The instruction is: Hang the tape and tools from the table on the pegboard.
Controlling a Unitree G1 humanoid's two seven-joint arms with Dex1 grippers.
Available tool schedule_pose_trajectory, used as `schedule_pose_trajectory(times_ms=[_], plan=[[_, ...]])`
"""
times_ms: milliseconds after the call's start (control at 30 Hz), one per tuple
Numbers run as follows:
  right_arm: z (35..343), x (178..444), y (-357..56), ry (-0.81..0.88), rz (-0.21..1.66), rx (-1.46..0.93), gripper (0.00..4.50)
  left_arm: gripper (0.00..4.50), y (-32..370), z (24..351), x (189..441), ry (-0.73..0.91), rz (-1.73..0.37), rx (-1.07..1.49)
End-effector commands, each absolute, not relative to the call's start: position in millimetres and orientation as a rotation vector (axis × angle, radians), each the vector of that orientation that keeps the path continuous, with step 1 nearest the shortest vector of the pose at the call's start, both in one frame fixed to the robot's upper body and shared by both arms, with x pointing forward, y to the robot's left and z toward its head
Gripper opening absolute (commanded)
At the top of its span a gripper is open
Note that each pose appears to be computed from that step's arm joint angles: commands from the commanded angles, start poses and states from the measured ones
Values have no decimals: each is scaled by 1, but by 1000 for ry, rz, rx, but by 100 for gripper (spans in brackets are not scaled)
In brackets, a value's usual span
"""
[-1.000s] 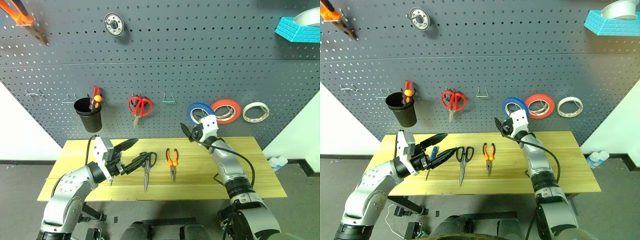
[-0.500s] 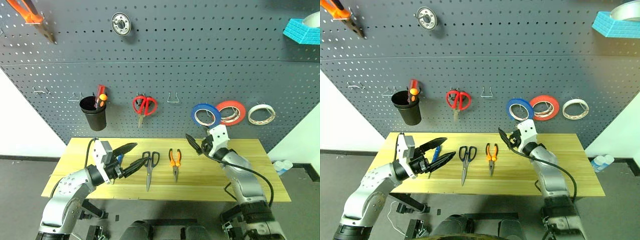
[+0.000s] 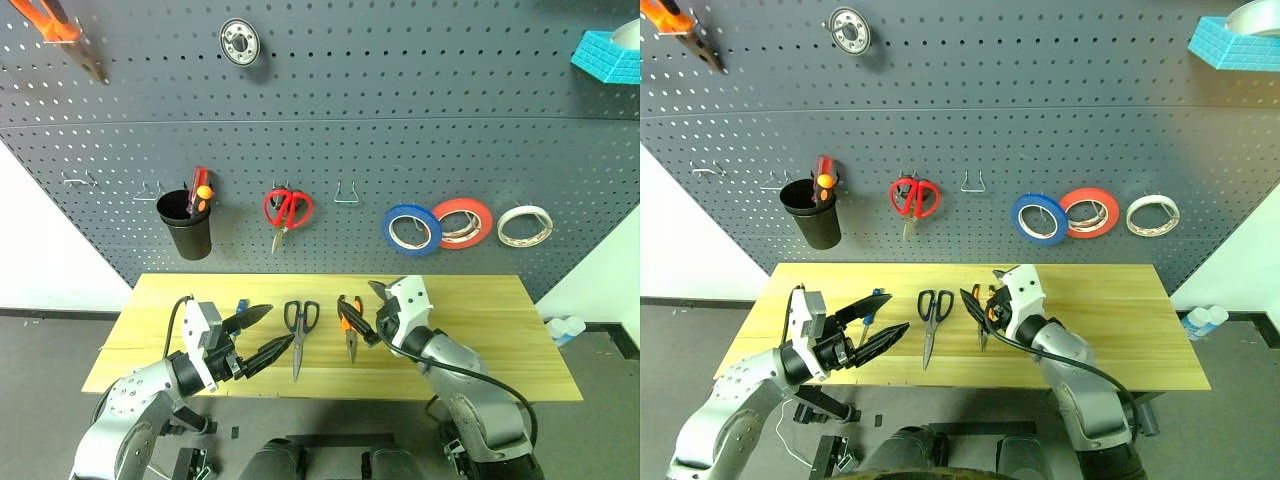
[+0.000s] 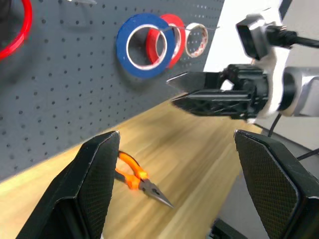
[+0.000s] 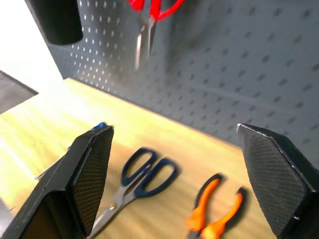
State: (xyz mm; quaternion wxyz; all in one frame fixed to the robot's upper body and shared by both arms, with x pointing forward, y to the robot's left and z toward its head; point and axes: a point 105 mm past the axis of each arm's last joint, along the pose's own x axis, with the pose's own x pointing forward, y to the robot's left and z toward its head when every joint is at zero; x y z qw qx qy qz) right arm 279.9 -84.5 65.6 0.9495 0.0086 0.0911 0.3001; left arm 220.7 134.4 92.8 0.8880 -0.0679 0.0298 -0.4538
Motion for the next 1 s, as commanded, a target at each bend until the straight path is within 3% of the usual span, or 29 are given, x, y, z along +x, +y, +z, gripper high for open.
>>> schedule_pose_trajectory(times_ms=[33, 333, 633, 1000], plan=[[75, 281, -72, 164, 605, 11, 414, 385, 130, 108, 213, 22, -944, -135], [67, 281, -56, 207, 623, -32, 414, 385, 135, 115, 195, 47, -893, -168], [59, 305, -43, 245, 507, -115, 414, 385, 130, 115, 180, 82, -871, -198], [53, 311, -42, 294, 367, -156, 414, 385, 143, 118, 171, 98, -803, -177]])
